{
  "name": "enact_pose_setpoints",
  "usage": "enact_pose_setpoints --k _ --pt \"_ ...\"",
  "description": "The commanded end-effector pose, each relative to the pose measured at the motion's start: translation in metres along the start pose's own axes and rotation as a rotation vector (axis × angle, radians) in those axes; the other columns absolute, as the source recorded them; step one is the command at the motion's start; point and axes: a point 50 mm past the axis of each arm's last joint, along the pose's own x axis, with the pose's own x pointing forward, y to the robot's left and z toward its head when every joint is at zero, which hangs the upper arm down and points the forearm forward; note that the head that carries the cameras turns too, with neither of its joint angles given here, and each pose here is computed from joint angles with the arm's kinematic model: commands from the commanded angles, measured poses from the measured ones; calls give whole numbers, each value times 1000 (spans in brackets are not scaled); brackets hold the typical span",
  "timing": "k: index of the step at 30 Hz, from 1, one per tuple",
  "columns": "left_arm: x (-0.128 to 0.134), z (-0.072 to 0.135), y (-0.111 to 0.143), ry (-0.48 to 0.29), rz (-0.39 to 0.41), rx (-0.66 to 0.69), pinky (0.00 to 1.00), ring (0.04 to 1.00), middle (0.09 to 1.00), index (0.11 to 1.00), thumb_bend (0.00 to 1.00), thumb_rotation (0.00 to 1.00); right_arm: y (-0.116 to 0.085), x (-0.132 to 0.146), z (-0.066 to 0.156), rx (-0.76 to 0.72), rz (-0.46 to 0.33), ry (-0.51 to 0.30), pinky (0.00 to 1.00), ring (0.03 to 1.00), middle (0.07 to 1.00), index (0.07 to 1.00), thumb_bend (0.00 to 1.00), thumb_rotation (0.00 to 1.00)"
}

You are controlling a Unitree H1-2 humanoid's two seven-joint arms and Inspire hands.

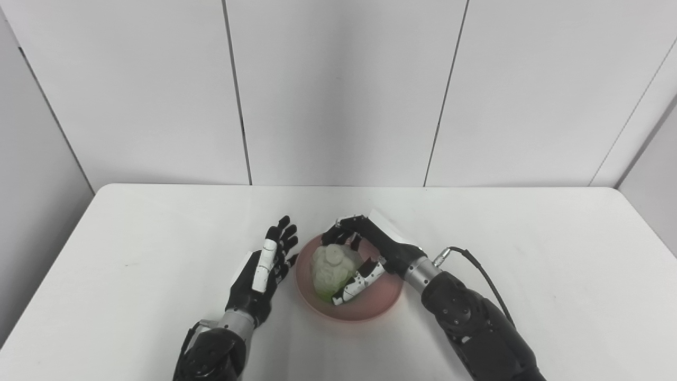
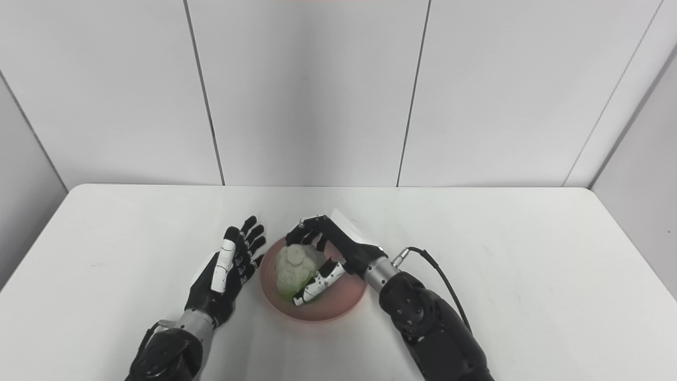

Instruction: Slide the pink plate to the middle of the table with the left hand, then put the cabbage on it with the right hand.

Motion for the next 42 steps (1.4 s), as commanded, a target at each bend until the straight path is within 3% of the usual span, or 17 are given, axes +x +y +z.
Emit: enact_pose_setpoints --k 1,5,8,11,24,31,37,42 --pt "-3 -15 -4 82 -18 -4 1000 999 1000 1000 847 1000 -19 8 14 -70 -13 -49 590 627 642 630 869 90" --pt "-3 -16 -4 78 -12 4 1000 995 1000 999 844 1000 -20 7 17 -123 3 -43 595 660 697 701 946 142" --pt "-4 -15 -4 84 -9 4 1000 993 999 997 848 1000 -22 6 18 -137 9 -37 684 758 778 758 962 178" --pt "-4 -15 -3 86 -14 2 1000 995 1000 1000 848 1000 -25 4 20 -179 15 -33 714 789 803 780 962 207" --pt "-4 -16 -1 87 -6 2 1000 996 1000 1000 869 995 -44 -6 24 -229 14 1 737 831 865 853 945 229" --pt "-5 -17 1 96 -5 27 1000 987 993 994 866 1000 -72 -11 36 -136 7 1 837 930 975 990 1000 430" --pt "-6 -18 2 99 0 14 1000 989 995 996 862 1000 -100 -21 41 -71 7 37 859 966 999 1000 1000 574" --pt "-8 -17 4 89 18 16 1000 988 993 996 857 1000 -108 -41 36 -42 -76 76 856 975 1000 1000 1000 712"
